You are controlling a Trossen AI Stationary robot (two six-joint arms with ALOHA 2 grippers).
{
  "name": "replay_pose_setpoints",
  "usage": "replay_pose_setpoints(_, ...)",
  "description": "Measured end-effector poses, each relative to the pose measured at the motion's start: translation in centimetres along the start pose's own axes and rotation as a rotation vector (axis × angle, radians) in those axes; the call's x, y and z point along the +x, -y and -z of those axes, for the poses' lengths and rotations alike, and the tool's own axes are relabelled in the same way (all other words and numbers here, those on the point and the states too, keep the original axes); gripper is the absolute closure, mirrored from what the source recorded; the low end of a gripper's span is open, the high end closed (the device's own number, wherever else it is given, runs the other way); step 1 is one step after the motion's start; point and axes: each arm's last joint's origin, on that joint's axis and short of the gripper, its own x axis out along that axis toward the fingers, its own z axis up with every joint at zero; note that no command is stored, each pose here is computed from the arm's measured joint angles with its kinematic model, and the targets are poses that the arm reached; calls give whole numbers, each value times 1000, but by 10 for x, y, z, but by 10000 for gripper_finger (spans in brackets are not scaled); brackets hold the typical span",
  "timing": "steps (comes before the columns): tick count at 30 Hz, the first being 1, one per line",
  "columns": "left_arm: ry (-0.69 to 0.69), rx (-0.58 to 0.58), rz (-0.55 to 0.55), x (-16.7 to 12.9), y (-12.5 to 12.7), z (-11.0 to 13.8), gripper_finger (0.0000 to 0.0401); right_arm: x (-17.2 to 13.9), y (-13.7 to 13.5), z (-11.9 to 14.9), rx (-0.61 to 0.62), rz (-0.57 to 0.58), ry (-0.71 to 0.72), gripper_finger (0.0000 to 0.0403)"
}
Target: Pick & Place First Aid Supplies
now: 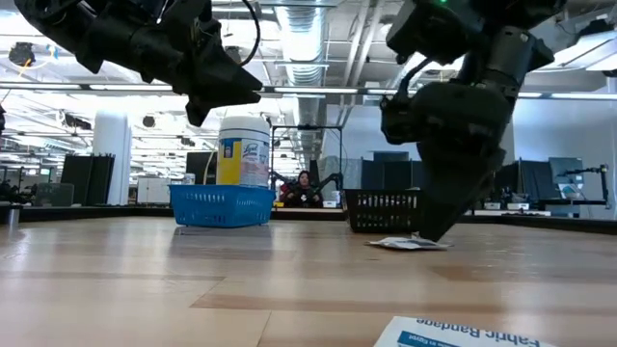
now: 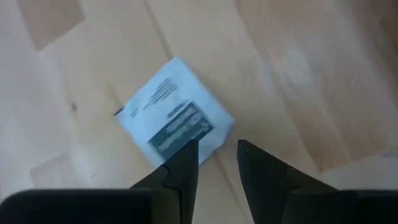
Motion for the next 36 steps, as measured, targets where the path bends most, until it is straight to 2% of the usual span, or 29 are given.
replay_pose_setpoints(3,2,0,1,0,0,0,293,0,0,-4,9,-19,27,296)
replay_pose_setpoints(7,2,0,1,0,0,0,293,3,4,-6,24,15,42,296)
replay_pose_setpoints(19,-2,3,-1,0,0,0,293,18,7,-5,1,25,-1,299)
replay_pose_setpoints(23,-2,3,-1,0,0,0,293,18,7,-6,-39,30,-4,329)
replay_pose_setpoints(28,-2,3,-1,0,0,0,293,15,4,-17,-44,15,20,391)
replay_pose_setpoints(36,-3,3,-1,0,0,0,293,5,-16,-36,-141,-26,100,401)
